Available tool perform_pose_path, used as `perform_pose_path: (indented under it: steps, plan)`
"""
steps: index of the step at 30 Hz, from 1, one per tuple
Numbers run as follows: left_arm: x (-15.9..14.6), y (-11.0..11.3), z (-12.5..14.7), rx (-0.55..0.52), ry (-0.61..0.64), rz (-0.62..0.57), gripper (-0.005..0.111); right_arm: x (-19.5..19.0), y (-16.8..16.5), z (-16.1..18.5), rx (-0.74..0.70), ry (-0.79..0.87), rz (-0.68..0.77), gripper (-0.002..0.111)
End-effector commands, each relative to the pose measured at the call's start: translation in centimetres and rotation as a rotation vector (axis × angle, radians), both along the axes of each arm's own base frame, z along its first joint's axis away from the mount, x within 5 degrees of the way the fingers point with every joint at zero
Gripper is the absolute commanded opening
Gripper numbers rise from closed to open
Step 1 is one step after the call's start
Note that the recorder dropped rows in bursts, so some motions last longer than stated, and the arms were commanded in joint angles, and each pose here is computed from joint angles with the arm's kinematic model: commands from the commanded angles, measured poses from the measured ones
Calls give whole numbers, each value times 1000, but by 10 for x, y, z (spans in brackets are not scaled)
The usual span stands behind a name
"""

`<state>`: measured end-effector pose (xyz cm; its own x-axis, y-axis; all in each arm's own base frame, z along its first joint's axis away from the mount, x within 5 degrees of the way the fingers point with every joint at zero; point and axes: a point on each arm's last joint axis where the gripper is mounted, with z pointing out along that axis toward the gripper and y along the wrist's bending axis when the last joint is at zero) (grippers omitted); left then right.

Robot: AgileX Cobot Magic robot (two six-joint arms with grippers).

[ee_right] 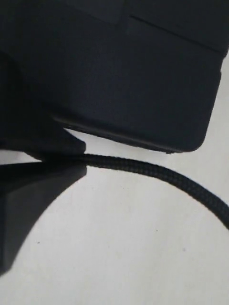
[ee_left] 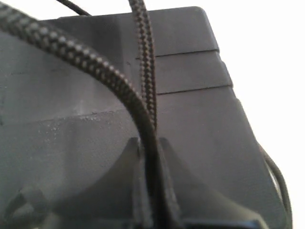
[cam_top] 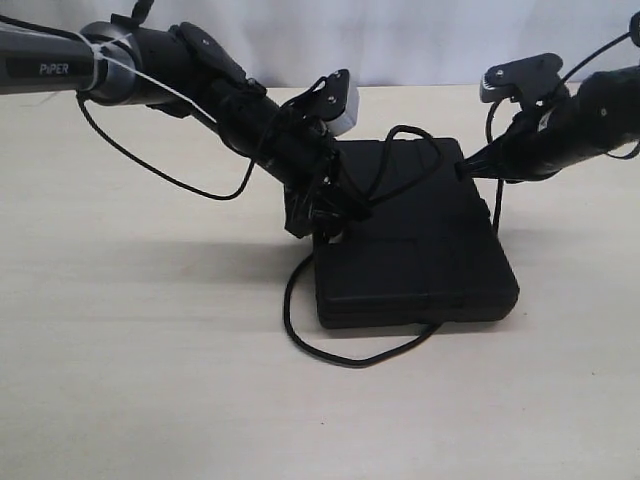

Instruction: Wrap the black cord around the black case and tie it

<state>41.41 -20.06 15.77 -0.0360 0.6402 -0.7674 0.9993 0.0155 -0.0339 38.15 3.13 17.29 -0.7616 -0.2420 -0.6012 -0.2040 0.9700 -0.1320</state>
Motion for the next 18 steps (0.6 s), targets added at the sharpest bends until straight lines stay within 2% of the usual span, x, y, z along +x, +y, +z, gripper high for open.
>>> perform_pose_path:
  steps: [1,4,7,12,18]
  plan:
    - [4,15,7,-83,68,49,0,-19,0,14,-108,-134,162,4]
    - [5,22,13,-155,120,50,0,-42,-1,1,-224,-174,313,4]
    - [7,23,12,-151,111,65,0,-48,0,12,-186,-297,280,4]
    - [7,23,12,-151,109,68,0,-55,1,57,-129,-499,223,4]
    - [7,23,12,-154,110,69,0,-76,1,85,-113,-688,218,4]
